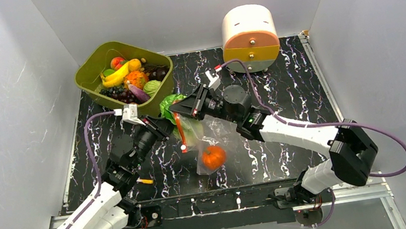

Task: Place the food in the zip-top bag and seal the zipper
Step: Place the fake vegetable in the zipper food storage bag.

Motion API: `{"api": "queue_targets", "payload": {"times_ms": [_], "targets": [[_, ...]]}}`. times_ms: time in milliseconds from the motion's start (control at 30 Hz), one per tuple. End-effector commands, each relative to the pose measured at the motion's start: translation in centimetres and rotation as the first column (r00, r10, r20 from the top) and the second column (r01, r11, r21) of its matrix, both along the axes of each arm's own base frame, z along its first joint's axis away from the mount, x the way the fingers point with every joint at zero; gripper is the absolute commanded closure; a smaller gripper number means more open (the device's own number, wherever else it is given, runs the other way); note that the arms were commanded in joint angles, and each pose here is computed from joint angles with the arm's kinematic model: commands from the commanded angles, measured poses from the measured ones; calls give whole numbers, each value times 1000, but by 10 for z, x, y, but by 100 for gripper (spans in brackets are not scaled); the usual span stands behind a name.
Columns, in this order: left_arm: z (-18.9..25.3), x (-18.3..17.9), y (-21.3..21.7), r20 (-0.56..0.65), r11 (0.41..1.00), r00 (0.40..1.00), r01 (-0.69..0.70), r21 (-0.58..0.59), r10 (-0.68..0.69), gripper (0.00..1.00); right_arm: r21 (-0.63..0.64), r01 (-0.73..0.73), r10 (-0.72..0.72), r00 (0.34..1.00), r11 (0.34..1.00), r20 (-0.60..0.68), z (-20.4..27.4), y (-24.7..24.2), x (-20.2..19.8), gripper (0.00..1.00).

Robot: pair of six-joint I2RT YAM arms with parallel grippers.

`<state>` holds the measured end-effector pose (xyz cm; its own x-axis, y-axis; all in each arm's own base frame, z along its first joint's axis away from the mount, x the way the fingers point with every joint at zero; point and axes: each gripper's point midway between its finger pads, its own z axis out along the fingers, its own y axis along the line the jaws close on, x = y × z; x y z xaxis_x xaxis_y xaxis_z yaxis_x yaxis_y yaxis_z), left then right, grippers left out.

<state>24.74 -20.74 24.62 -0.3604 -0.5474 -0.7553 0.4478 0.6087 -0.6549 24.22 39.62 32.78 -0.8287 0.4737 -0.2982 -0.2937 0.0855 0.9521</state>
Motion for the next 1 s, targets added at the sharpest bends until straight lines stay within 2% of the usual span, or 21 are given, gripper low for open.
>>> {"api": "queue_targets", "payload": {"times_ms": [0,200,300,500,667,733,800,967], "targets": [[25,-22,-25,80,981,978,190,23,-192,100,122,-54,40,993,991,114,50,4,-13,100],[37,-43,-35,190,951,933,308,16,-306,100,81,-46,35,990,996,136,48,6,-11,100],[39,-57,-38,246,929,896,364,66,-369,100,39,-15,10,991,999,134,42,3,-7,100],[41,-87,-41,364,847,766,458,270,-530,100,1,-17,17,994,1000,109,28,0,-11,100],[29,-111,-44,373,711,613,521,472,-697,100,-31,-29,31,996,999,87,15,-3,-15,100],[23,-112,-43,336,674,600,525,519,-726,100,-46,-29,33,996,998,88,12,-5,-17,100],[24,-110,-40,314,667,614,508,545,-724,100,-64,-26,31,995,998,90,9,-9,-19,100],[39,-108,-30,346,702,644,446,555,-682,100,-138,24,-8,994,990,112,0,-25,-22,100]]}}
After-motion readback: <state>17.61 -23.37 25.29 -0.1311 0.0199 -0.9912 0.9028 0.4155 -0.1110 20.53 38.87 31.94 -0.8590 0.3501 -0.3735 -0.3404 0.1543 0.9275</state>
